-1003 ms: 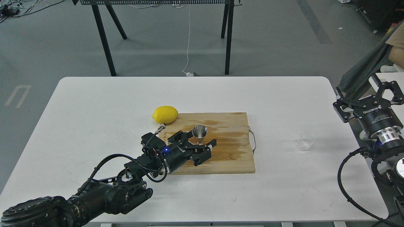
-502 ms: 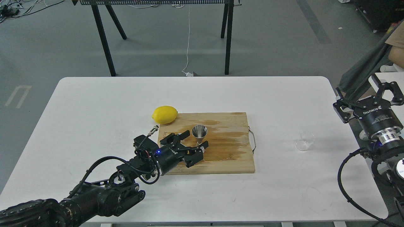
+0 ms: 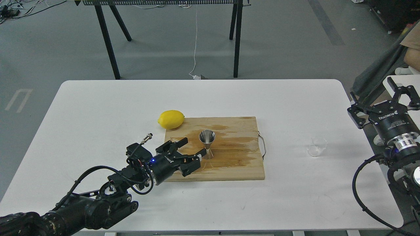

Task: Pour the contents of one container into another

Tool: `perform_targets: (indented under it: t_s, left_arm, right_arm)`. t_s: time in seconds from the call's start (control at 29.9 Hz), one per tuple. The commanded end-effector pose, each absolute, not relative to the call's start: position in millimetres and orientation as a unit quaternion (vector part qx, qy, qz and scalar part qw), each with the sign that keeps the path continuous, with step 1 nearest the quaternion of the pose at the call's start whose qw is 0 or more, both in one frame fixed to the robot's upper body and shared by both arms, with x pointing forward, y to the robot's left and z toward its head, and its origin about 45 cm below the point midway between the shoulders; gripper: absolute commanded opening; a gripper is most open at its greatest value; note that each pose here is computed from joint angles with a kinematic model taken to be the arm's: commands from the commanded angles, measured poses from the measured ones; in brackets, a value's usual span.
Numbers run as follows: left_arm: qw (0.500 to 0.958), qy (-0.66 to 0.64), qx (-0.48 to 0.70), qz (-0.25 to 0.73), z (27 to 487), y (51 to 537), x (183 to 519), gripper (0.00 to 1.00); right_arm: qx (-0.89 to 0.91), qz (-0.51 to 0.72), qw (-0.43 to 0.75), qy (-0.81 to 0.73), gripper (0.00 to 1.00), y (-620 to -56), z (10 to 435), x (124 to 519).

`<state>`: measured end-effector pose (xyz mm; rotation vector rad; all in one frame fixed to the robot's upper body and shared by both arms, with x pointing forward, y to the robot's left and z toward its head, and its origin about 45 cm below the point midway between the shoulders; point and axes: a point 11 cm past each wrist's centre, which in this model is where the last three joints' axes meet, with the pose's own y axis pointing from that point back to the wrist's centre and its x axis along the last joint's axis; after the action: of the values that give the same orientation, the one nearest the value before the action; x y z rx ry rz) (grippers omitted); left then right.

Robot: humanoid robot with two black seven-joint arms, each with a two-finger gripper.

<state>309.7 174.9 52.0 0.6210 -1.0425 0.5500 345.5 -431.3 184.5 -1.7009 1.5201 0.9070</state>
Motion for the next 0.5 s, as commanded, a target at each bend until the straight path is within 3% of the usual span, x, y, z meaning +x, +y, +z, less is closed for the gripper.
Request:
perform_targets:
  t_s: [0.0,0.2,0.47]
  left_arm:
    - [0.782,-0.468,0.284,0.298,72.7,203.9,321.1,0.96]
    - [0.812,-0.366,0.275,0.362,124.6,263.8,345.5,0.96]
    - [0.92,-0.1,0.142,0.352,201.1,307.9,375.0,0.96]
  right_arm:
    - [-0.652,0.348,0.337,0.584,0.99,-431.9,184.1,344.8]
    - [-0.652,0.348,0.338,0.583,0.99,-430.9,184.7,345.5]
    - [-0.652,0.35,0.338,0.582,0.99,-430.1,183.6,345.4]
